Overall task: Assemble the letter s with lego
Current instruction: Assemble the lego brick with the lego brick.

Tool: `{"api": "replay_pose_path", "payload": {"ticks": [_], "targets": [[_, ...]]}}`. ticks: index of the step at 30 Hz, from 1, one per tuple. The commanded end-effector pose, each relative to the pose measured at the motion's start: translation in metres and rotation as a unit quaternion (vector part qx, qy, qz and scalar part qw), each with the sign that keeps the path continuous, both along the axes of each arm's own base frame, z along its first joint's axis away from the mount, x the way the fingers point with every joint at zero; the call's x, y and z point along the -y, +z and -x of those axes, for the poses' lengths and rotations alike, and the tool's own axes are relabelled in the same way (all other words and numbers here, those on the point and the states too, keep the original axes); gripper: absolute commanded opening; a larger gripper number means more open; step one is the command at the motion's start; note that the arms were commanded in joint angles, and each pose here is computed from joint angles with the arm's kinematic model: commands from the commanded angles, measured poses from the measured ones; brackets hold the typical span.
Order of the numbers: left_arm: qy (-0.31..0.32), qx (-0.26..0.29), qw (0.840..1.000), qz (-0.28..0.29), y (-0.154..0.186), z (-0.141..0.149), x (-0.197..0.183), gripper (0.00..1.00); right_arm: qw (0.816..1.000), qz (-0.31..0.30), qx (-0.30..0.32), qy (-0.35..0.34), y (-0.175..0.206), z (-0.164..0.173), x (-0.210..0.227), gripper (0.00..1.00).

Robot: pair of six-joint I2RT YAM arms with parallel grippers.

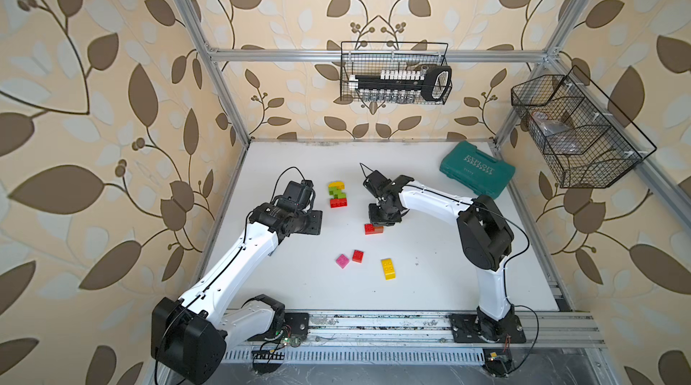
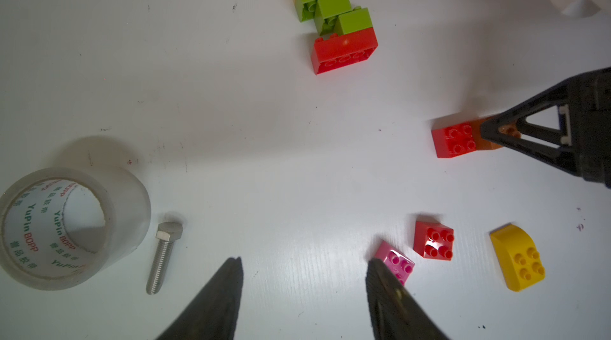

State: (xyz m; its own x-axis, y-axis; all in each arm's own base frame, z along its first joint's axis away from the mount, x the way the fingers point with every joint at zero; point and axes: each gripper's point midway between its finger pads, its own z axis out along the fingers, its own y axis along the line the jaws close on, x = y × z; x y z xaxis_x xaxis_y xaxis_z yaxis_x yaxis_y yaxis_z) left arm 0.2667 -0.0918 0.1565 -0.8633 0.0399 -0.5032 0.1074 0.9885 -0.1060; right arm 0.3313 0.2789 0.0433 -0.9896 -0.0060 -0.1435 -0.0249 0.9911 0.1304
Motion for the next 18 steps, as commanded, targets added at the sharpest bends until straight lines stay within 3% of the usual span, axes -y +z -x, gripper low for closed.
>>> {"api": "replay_pose_path", "payload": {"ticks": [1, 6, 11, 18], "targets": [[0.003, 0.011, 1.000, 0.006, 0.003, -0.002, -0.001, 0.65, 0.996, 0.067, -0.044, -0.025, -0.041, 0.008, 0.031, 0.00], [0.006, 0.015, 1.000, 0.004, 0.005, -0.002, -0.003, 0.68, 0.996, 0.065, -0.017, -0.058, -0.011, -0.024, 0.038, 0.09], [0.009, 0.017, 1.000, 0.002, 0.005, -0.001, -0.004, 0.69, 0.996, 0.050, -0.026, -0.065, -0.014, -0.033, 0.034, 0.18], [0.011, 0.019, 1.000, 0.000, 0.006, 0.000, -0.006, 0.73, 0.997, 0.034, -0.024, -0.061, -0.006, -0.034, 0.029, 0.44]]}}
